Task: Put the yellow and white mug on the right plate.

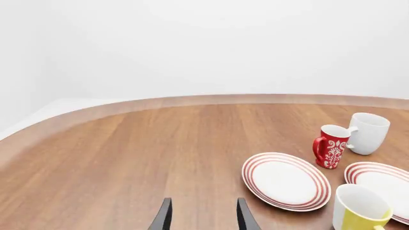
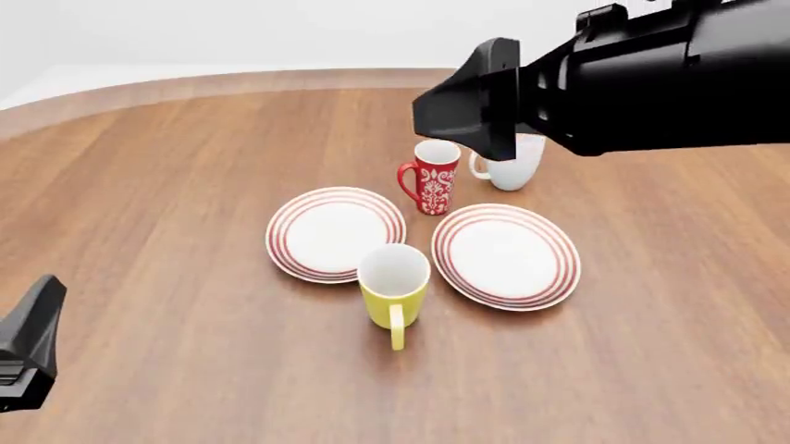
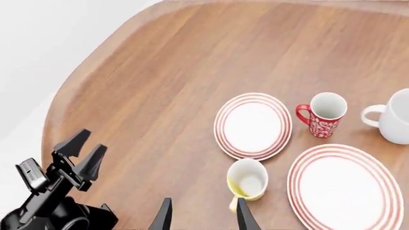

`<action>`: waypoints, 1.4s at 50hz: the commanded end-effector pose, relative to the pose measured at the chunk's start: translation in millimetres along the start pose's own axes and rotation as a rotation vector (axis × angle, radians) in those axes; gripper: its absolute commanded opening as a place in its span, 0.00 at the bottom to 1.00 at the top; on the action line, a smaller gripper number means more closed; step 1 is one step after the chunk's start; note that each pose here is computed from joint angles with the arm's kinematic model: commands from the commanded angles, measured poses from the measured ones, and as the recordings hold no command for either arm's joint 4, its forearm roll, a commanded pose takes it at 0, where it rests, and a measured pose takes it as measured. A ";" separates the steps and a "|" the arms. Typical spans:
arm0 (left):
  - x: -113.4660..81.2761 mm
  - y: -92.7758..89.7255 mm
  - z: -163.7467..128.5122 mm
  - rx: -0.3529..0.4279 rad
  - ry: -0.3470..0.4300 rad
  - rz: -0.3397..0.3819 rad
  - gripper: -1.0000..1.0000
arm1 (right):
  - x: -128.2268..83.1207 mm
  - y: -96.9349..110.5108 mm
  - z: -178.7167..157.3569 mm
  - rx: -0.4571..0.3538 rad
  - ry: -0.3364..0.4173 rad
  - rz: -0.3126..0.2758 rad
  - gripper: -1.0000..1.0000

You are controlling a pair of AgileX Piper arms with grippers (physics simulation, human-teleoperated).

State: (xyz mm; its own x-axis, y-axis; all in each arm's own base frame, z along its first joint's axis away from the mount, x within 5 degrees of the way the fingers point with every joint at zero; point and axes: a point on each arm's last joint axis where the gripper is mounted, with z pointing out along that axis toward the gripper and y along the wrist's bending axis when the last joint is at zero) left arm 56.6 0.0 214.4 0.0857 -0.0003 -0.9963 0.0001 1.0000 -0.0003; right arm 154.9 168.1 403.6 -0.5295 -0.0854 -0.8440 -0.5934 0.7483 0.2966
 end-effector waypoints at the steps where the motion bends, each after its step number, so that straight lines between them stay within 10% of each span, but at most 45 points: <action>1: 0.0 0.0 0.0 0.000 0.000 0.000 1.00 | -3.1 6.9 9.9 -0.012 0.027 0.023 1.00; 26: 0.0 0.0 0.0 0.000 0.000 0.000 1.00 | -7.6 4.9 21.8 0.034 0.094 0.149 1.00; 70: 0.0 0.0 0.0 0.000 0.000 0.000 1.00 | 24.9 -1.8 102.8 0.112 0.300 0.134 1.00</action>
State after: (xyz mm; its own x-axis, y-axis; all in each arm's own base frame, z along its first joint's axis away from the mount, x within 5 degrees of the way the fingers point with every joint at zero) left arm 56.6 0.0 214.4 0.0856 -0.0004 -0.9963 0.0001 1.0000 -0.0004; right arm 201.6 222.5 356.1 -0.7421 -0.1509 -0.6531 -0.4567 0.8270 0.3278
